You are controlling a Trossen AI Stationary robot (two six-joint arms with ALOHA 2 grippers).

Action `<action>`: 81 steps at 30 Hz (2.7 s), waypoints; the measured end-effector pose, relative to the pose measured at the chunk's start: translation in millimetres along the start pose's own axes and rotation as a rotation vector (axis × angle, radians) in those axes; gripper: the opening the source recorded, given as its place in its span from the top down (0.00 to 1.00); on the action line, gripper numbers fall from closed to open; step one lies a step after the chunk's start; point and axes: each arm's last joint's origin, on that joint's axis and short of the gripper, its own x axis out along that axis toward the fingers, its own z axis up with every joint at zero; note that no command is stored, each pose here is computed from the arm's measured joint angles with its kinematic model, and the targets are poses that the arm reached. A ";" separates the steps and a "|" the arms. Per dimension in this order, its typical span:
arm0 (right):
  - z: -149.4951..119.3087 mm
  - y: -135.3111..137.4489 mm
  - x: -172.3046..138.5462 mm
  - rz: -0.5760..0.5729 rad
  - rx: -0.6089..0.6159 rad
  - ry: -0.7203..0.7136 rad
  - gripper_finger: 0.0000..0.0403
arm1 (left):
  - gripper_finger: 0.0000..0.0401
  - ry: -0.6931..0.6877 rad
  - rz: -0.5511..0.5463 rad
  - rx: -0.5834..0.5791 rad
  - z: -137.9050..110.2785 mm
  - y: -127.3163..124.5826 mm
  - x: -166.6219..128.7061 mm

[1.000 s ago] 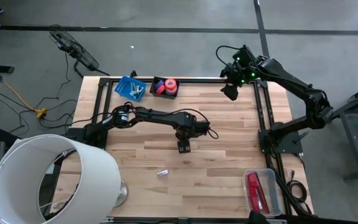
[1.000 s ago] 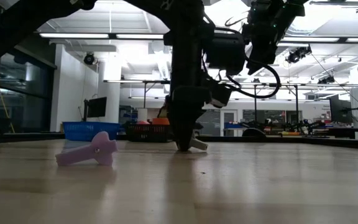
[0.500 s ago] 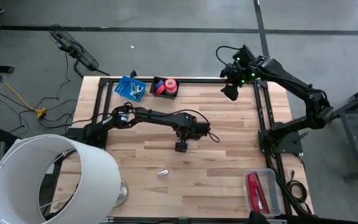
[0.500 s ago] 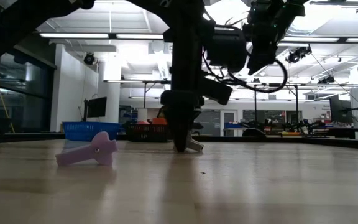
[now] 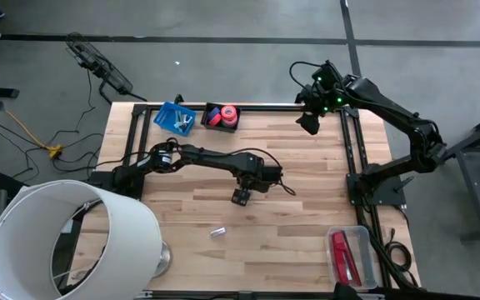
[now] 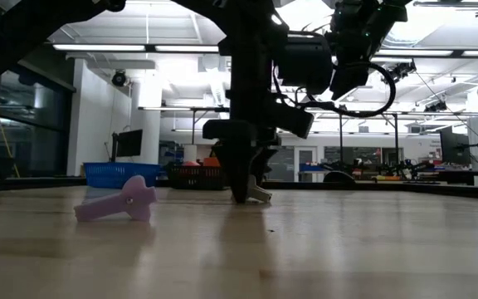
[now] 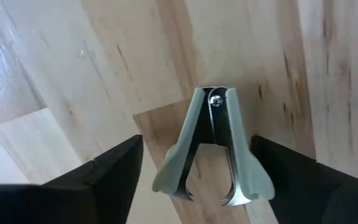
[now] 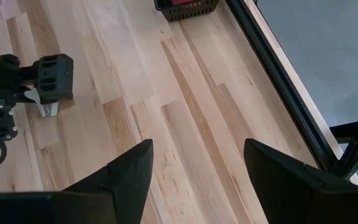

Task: Pick and place Stapler, Stapler remover, tape
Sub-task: Put the gray staple remover into the blue bin

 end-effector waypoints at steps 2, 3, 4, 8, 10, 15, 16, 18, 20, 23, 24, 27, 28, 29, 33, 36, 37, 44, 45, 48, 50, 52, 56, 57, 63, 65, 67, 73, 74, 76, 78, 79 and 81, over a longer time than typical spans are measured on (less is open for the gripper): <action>0.0 0.0 0.0 0.000 0.000 0.000 0.40 | 0.32 0.001 -0.001 0.000 -0.1 -0.1 0.0; 0.0 0.0 0.0 0.000 0.000 0.000 0.40 | 0.34 0.002 -0.001 0.000 -0.2 -0.1 0.0; 0.0 0.0 0.0 0.000 0.000 0.000 0.40 | 0.36 0.002 -0.001 0.000 -0.2 -0.1 0.1; 0.0 0.0 0.0 0.000 0.000 0.000 0.40 | 0.48 0.005 -0.001 -0.003 -0.5 -0.2 0.1; 0.0 0.0 0.0 0.000 0.000 0.000 0.40 | 0.54 0.012 -0.001 -0.003 -1.1 -0.3 0.1; 0.0 0.0 0.0 0.000 0.000 0.001 0.40 | 0.69 0.028 0.000 -0.031 -2.6 -0.4 0.3; 0.0 0.0 0.0 0.000 0.000 0.000 0.40 | 0.72 0.031 0.001 -0.044 -2.9 -0.3 0.3; -0.1 0.0 0.0 0.000 -0.001 0.001 0.40 | 0.76 0.037 0.009 -0.075 -3.4 0.4 0.2; -0.2 0.0 0.0 0.000 -0.005 0.002 0.40 | 0.76 0.043 0.009 -0.106 -4.3 1.1 0.3; -0.4 0.0 0.0 0.001 -0.010 0.004 0.40 | 0.76 0.048 0.010 -0.130 -4.7 1.0 0.3; -0.4 0.0 0.0 0.001 -0.010 0.004 0.40 | 0.76 0.049 0.010 -0.139 -4.9 1.0 0.3; -0.4 0.0 0.0 0.001 -0.010 0.004 0.40 | 0.76 0.056 0.008 -0.176 -5.7 1.2 0.3; -0.4 0.0 0.0 0.001 -0.010 0.004 0.40 | 0.76 0.063 0.005 -0.190 -7.0 2.1 -0.3; -0.4 0.0 0.0 0.001 -0.010 0.004 0.40 | 0.76 0.070 0.001 -0.201 -8.3 2.7 -1.1; -0.4 0.0 0.0 0.001 -0.010 0.004 0.40 | 0.76 0.106 0.014 -0.265 -14.5 9.4 -2.2; -0.4 0.0 0.0 0.001 -0.010 0.004 0.40 | 0.76 0.124 0.016 -0.333 -21.7 20.5 -4.4; -0.4 0.0 0.0 0.001 -0.010 0.004 0.40 | 0.76 0.125 0.023 -0.360 -23.6 25.1 -4.3; -0.4 0.0 0.0 0.001 -0.010 0.004 0.40 | 0.76 0.206 0.041 -0.559 -49.8 56.0 -13.4; -0.5 0.0 0.0 0.001 -0.010 0.005 0.40 | 0.76 0.218 0.040 -0.587 -53.9 60.1 -15.0; -0.7 0.2 0.0 0.002 -0.010 0.007 0.40 | 0.76 0.216 0.073 -0.664 -65.0 73.0 -27.0; -0.7 0.1 0.0 0.002 -0.009 0.007 0.40 | 0.76 0.211 0.107 -0.692 -71.8 80.2 -36.4; -0.8 0.2 0.0 0.002 -0.010 0.008 0.40 | 0.76 0.209 0.136 -0.726 -78.9 87.2 -44.4; -0.9 0.2 0.0 0.002 -0.014 0.009 0.40 | 0.76 0.212 0.179 -0.801 -94.3 99.2 -59.9; -0.8 0.2 -0.1 0.002 -0.015 0.008 0.40 | 0.76 0.217 0.186 -0.819 -97.8 101.4 -62.6; -0.7 0.2 -0.1 0.002 -0.016 0.008 0.40 | 0.76 0.206 0.213 -0.916 -116.7 117.1 -77.6; -0.8 0.2 -0.1 0.002 -0.016 0.008 0.40 | 0.76 0.223 0.235 -0.939 -123.7 121.2 -81.1; -0.8 0.2 -0.1 0.002 -0.016 0.009 0.40 | 0.76 0.223 0.262 -0.976 -130.6 127.0 -84.9; -1.5 0.4 -0.1 0.004 -0.014 0.015 0.40 | 0.76 0.262 0.308 -1.068 -154.4 141.9 -93.8; -1.5 0.5 -0.1 0.004 -0.014 0.015 0.40 | 0.76 0.262 0.319 -1.079 -156.6 143.9 -94.7; -1.6 0.4 -0.1 0.004 -0.014 0.016 0.40 | 0.76 0.265 0.339 -1.113 -163.0 148.9 -96.6; -1.7 0.5 0.0 0.005 -0.013 0.017 0.40 | 0.76 0.286 0.342 -1.131 -170.1 152.2 -98.1; -1.6 0.5 -0.1 0.005 -0.014 0.017 0.40 | 0.76 0.284 0.350 -1.141 -172.8 154.7 -98.5; -1.7 0.5 0.0 0.005 -0.014 0.017 0.40 | 0.76 0.297 0.366 -1.162 -179.8 157.9 -97.3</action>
